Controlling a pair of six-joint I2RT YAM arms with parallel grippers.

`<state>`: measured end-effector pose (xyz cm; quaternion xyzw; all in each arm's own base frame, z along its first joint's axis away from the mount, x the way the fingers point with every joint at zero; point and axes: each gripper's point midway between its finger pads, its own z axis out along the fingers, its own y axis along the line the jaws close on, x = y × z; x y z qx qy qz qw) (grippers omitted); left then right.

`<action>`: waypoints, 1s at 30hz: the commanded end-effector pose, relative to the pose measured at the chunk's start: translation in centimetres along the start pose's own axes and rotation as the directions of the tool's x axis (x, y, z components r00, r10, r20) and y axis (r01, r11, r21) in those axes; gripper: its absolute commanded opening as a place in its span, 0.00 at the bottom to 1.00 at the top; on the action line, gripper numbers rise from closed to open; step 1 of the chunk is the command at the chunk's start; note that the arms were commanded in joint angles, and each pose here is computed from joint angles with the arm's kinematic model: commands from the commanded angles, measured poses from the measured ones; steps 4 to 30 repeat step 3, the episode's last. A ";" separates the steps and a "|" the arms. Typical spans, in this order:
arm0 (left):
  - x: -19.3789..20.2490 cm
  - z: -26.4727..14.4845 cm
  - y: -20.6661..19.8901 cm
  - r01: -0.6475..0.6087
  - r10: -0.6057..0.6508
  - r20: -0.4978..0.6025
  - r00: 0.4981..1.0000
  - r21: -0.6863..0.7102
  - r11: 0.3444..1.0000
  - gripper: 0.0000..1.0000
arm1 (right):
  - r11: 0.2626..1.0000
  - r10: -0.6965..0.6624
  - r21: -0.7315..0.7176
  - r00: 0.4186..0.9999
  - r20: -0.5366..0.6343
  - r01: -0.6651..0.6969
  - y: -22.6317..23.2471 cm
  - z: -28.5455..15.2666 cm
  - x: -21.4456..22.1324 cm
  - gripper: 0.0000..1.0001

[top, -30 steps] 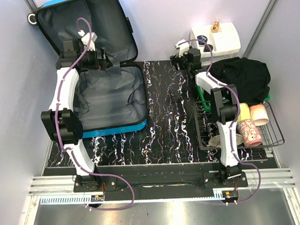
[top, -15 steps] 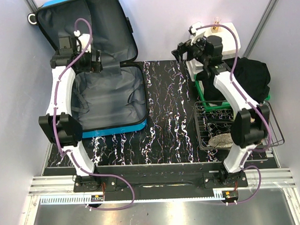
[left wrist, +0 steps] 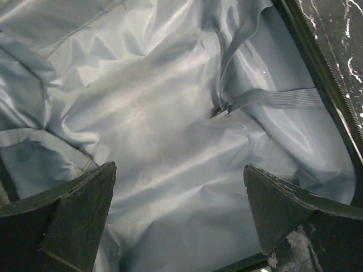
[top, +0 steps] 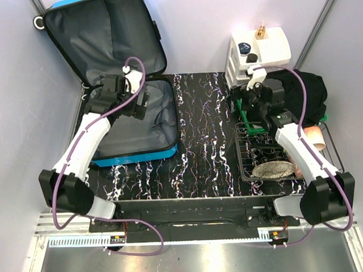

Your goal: Open, take out, and arrange the luggage

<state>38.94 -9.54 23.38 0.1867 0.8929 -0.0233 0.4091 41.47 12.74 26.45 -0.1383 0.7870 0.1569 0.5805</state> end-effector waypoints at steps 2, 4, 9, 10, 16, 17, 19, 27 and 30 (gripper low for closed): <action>-2.0 -3.8 2.4 0.040 -0.017 0.175 0.984 -0.130 0.991 0.99 | 0.997 0.034 0.070 0.994 0.103 -0.041 -0.3 -3.8 -2.4 1.00; -2.6 -5.6 2.7 0.050 -0.015 0.225 0.974 -0.149 0.988 0.99 | 0.997 0.026 0.067 0.992 0.126 -0.034 -0.1 -4.5 -3.1 1.00; -2.6 -5.6 2.7 0.050 -0.015 0.225 0.974 -0.149 0.988 0.99 | 0.997 0.026 0.067 0.992 0.126 -0.034 -0.1 -4.5 -3.1 1.00; -2.6 -5.6 2.7 0.050 -0.015 0.225 0.974 -0.149 0.988 0.99 | 0.997 0.026 0.067 0.992 0.126 -0.034 -0.1 -4.5 -3.1 1.00; -2.6 -5.6 2.7 0.050 -0.015 0.225 0.974 -0.149 0.988 0.99 | 0.997 0.026 0.067 0.992 0.126 -0.034 -0.1 -4.5 -3.1 1.00; -2.6 -5.6 2.7 0.050 -0.015 0.225 0.974 -0.149 0.988 0.99 | 0.997 0.026 0.067 0.992 0.126 -0.034 -0.1 -4.5 -3.1 1.00; -2.6 -5.6 2.7 0.050 -0.015 0.225 0.974 -0.149 0.988 0.99 | 0.997 0.026 0.067 0.992 0.126 -0.034 -0.1 -4.5 -3.1 1.00; -2.6 -5.6 2.7 0.050 -0.015 0.225 0.974 -0.149 0.988 0.99 | 0.997 0.026 0.067 0.992 0.126 -0.034 -0.1 -4.5 -3.1 1.00; -2.6 -5.6 2.7 0.050 -0.015 0.225 0.974 -0.149 0.988 0.99 | 0.997 0.026 0.067 0.992 0.126 -0.034 -0.1 -4.5 -3.1 1.00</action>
